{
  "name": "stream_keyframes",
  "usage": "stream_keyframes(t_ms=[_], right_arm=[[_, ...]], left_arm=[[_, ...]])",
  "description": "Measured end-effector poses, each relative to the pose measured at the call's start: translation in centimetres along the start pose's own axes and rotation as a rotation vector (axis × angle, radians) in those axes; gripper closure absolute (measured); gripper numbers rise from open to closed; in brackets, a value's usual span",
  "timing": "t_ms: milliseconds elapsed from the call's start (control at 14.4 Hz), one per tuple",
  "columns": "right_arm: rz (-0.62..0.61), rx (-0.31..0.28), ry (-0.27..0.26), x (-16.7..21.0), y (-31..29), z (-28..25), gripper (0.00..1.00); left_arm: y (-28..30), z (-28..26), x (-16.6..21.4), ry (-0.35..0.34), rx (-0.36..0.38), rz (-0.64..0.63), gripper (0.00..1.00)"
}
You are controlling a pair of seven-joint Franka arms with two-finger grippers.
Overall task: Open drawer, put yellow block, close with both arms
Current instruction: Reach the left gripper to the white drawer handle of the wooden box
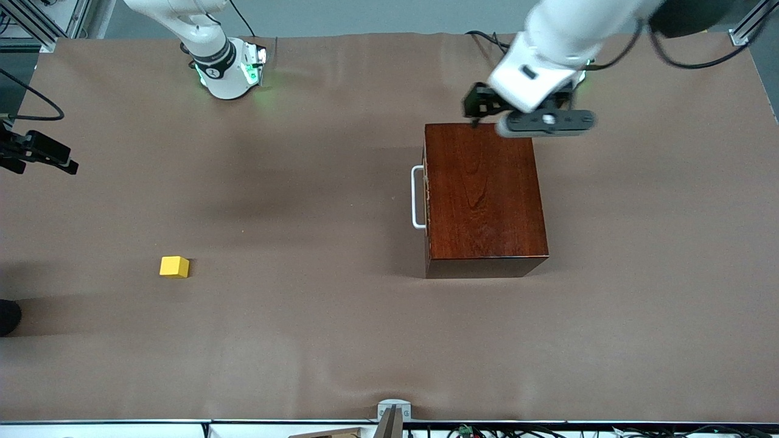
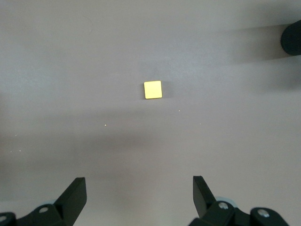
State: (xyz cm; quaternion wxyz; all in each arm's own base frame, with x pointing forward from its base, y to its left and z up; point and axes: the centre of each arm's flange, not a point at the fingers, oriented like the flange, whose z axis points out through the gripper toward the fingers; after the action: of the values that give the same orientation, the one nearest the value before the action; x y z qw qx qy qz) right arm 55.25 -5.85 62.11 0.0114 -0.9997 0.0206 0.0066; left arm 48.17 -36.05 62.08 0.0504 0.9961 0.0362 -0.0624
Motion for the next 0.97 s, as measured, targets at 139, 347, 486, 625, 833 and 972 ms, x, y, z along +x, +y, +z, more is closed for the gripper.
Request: stream_keyframes(t_ms=[139,347,486,625,833,972], right_arm=[[0.003,0.000,0.003,0.0,0.2,-0.1,0.00],[0.007,0.000,0.004,0.0,0.4,-0.2,0.00],[0.008,0.000,0.003,0.0,0.4,-0.2,0.00],[0.008,0.000,0.003,0.0,0.5,-0.1,0.00],[0.008,0.000,0.003,0.0,0.5,-0.1,0.00],[0.008,-0.001,0.001,0.1,0.5,0.0,0.00]], left_arm=[[4.6,2.5,-1.2,0.003,0.027,0.026,0.00],[11.1,7.1,-4.5,0.019,0.075,0.015,0.00],[13.7,9.8,-5.9,0.020,0.111,0.010,0.00],[14.9,12.7,-6.0,0.036,0.170,0.007,0.00],[16.5,17.1,-6.1,0.070,0.250,0.038,0.00],[17.3,19.2,-5.8,0.082,0.259,0.090,0.00]])
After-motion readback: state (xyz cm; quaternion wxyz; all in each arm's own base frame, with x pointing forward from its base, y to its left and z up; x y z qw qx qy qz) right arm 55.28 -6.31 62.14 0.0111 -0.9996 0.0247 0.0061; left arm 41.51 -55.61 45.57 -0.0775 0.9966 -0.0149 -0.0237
